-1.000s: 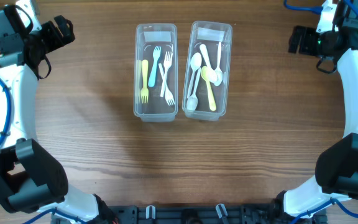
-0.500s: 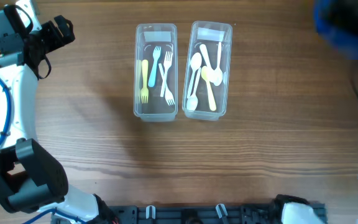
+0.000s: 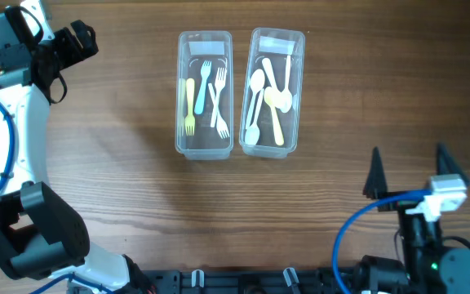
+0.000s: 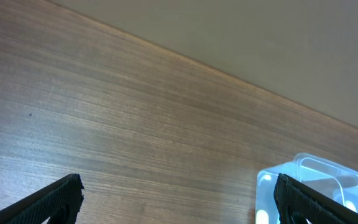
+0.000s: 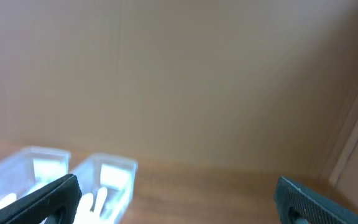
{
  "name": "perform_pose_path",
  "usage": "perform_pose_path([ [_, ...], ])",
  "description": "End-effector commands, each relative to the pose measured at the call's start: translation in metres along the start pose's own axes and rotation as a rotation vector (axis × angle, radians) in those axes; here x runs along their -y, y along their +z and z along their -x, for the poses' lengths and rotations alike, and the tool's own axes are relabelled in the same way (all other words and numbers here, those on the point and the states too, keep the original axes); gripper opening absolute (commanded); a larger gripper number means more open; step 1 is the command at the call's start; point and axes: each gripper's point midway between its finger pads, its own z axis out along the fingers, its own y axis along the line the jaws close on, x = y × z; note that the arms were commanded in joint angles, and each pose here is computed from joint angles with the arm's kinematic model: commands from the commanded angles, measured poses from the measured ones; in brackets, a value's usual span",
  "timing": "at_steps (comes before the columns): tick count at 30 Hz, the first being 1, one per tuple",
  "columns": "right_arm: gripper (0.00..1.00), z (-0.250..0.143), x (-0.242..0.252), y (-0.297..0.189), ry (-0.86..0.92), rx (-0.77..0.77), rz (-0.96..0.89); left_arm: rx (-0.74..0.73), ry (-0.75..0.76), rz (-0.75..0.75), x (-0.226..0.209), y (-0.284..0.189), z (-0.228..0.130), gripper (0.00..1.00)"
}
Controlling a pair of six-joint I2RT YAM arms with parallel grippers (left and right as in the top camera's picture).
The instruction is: Pack container
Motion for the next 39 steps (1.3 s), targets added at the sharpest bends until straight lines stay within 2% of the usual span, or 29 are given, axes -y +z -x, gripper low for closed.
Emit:
perform_pose_path([
  [1, 1.00, -0.035, -0.003, 0.008, -0.002, 0.005, 0.013, 0.037, 0.002, -0.005, 0.003, -0.010, 0.013, 1.00],
  [7, 1.00, -0.082, -0.017, 0.020, 0.007, -0.003, 0.066, 0.037, 0.002, -0.005, 0.003, -0.010, 0.013, 1.00],
  [22, 1.00, -0.132, -0.022, 0.021, 0.027, -0.114, 0.043, 0.037, 0.002, -0.005, 0.003, -0.010, 0.013, 1.00],
  [39, 1.00, -0.133, -0.019, 0.021, 0.027, -0.119, 0.025, 0.037, 0.002, -0.005, 0.003, -0.010, 0.013, 1.00],
])
